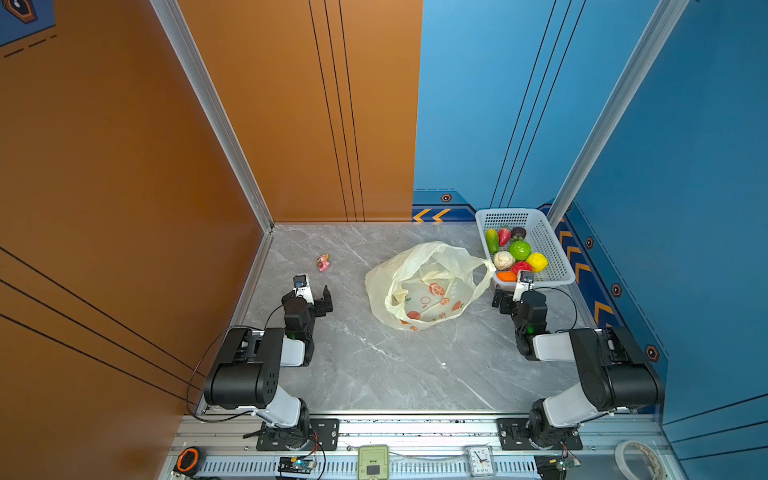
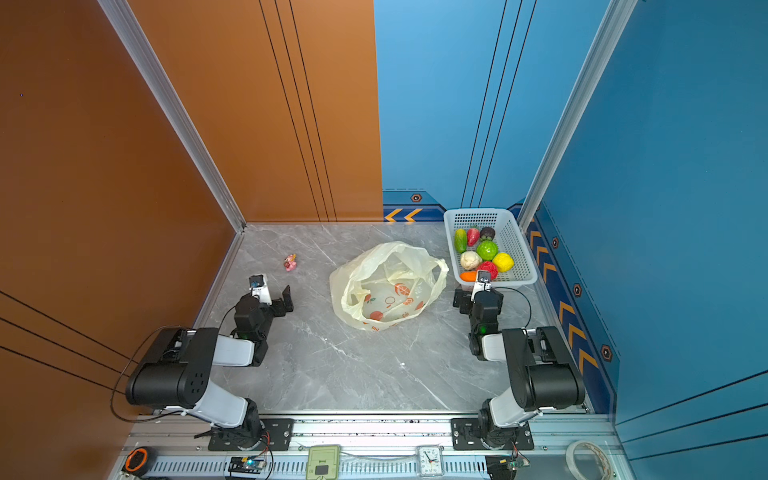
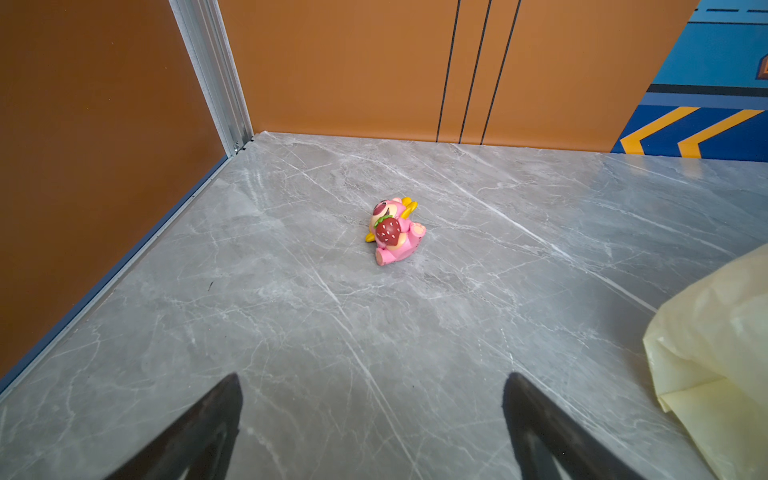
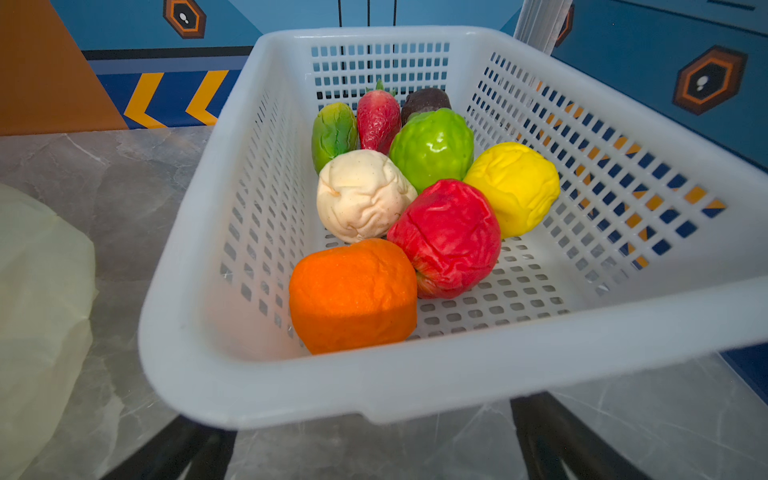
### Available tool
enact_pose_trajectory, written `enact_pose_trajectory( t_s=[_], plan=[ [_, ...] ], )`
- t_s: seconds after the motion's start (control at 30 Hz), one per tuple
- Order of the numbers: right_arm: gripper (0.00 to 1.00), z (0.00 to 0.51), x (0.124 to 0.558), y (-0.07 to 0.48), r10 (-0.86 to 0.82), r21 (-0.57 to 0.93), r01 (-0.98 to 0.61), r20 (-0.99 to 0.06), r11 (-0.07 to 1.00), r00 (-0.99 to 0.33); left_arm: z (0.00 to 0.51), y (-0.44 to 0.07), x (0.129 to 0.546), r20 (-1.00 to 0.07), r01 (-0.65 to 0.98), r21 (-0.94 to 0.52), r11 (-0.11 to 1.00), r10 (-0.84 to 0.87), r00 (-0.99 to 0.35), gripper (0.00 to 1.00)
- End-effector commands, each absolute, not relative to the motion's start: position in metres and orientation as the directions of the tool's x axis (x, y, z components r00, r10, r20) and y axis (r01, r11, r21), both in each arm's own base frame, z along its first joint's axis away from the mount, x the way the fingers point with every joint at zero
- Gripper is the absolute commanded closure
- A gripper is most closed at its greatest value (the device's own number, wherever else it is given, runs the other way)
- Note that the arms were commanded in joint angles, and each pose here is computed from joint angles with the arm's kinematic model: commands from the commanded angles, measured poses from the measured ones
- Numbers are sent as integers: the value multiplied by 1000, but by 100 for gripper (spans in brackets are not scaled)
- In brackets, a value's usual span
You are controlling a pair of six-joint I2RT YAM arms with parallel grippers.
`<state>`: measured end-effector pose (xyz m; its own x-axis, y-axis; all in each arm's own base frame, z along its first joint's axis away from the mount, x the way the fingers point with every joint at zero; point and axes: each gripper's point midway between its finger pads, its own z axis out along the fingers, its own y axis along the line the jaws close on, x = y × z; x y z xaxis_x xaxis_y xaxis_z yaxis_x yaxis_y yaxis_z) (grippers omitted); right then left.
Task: Untie the knot of the plastic bag and take out the fruit
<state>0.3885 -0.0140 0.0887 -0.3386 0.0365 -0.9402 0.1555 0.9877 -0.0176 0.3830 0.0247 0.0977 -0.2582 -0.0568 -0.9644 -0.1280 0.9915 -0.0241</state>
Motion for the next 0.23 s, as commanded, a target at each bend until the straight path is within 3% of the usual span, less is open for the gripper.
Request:
enact_pose_trajectory(
  t_s=[0.0,0.2],
  plan=[
    [0,94,391,-16,28,-28,170,-947,985,-319,95,29,384,-962,-150,-14,989,-54,-269,2],
    [0,94,393,-18,42,-13,166,-946,986,-323,95,31,384,-961,-161,-12,987,-56,-271,2]
  ],
)
